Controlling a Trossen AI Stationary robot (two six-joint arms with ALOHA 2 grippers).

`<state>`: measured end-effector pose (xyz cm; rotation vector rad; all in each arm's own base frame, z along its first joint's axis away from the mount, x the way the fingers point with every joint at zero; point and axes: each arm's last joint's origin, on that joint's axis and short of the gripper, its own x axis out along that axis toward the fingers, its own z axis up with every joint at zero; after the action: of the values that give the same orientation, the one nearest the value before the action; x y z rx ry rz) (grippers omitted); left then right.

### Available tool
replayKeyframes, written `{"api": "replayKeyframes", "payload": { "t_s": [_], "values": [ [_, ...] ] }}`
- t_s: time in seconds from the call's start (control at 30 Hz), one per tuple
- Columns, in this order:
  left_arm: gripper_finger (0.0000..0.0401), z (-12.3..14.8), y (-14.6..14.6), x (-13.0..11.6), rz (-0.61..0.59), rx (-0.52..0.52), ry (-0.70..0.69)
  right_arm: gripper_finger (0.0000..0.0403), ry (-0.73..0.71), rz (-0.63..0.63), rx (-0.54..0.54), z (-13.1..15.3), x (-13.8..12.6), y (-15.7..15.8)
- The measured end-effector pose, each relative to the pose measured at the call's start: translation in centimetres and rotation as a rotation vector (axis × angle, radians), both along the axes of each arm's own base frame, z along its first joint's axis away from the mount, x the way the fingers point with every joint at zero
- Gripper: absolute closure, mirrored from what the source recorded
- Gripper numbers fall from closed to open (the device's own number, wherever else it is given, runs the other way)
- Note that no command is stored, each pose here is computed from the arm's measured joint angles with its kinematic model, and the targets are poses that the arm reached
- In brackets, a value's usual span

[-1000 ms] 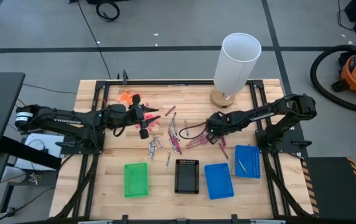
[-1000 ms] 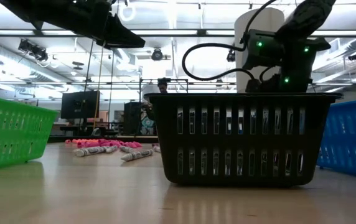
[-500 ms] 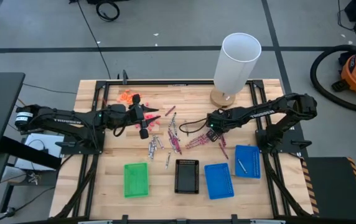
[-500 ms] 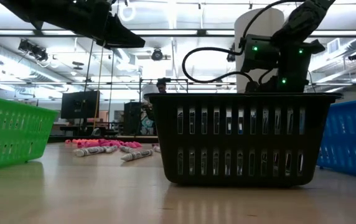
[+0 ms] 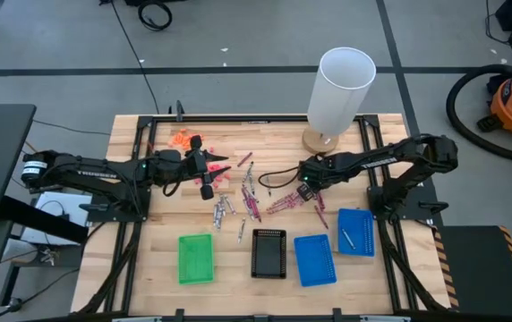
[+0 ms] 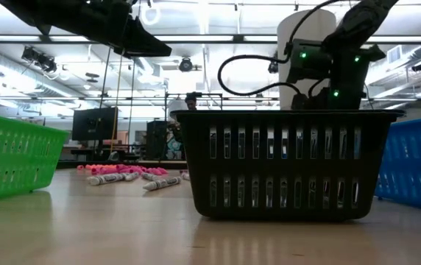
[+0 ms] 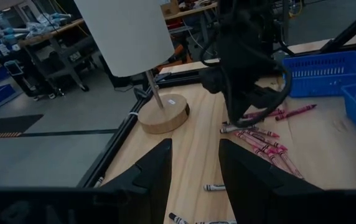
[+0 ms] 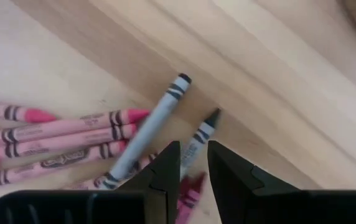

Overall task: Sort crayons
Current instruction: Put the black crayon into the right blue bin

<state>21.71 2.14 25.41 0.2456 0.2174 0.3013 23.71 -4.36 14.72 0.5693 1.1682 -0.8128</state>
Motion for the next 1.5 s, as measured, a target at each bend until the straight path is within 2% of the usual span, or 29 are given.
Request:
{"api": "replayKeyframes", "payload": {
  "t_s": [0.47, 0.8, 0.93, 1.37, 1.5],
  "values": [
    [0.0257, -0.1, 0.0, 0.0, 0.000, -0.002, 0.006, 0.0315, 0.026, -0.028, 0.021, -1.1, 0.2, -1.1],
    [0.0257, -0.1, 0.0, 0.0, 0.000, -0.002, 0.012, 0.0377, -0.013, 0.009, 0.019, -1.1, 0.6, -1.2],
    [0.0257, -0.1, 0.0, 0.0, -0.001, -0.002, 0.013, 0.0379, -0.030, 0.027, 0.023, -0.8, 0.7, -1.2],
    [0.0257, -0.1, 0.0, 0.0, 0.000, -0.008, 0.012, 0.0369, -0.213, 0.115, -0.031, 5.1, 1.5, -0.5],
    [0.0257, -0.2, 0.0, 0.0, 0.001, -0.011, 0.019, 0.0369, -0.288, 0.125, 0.011, 7.0, 0.6, 0.9]
  ]
}}
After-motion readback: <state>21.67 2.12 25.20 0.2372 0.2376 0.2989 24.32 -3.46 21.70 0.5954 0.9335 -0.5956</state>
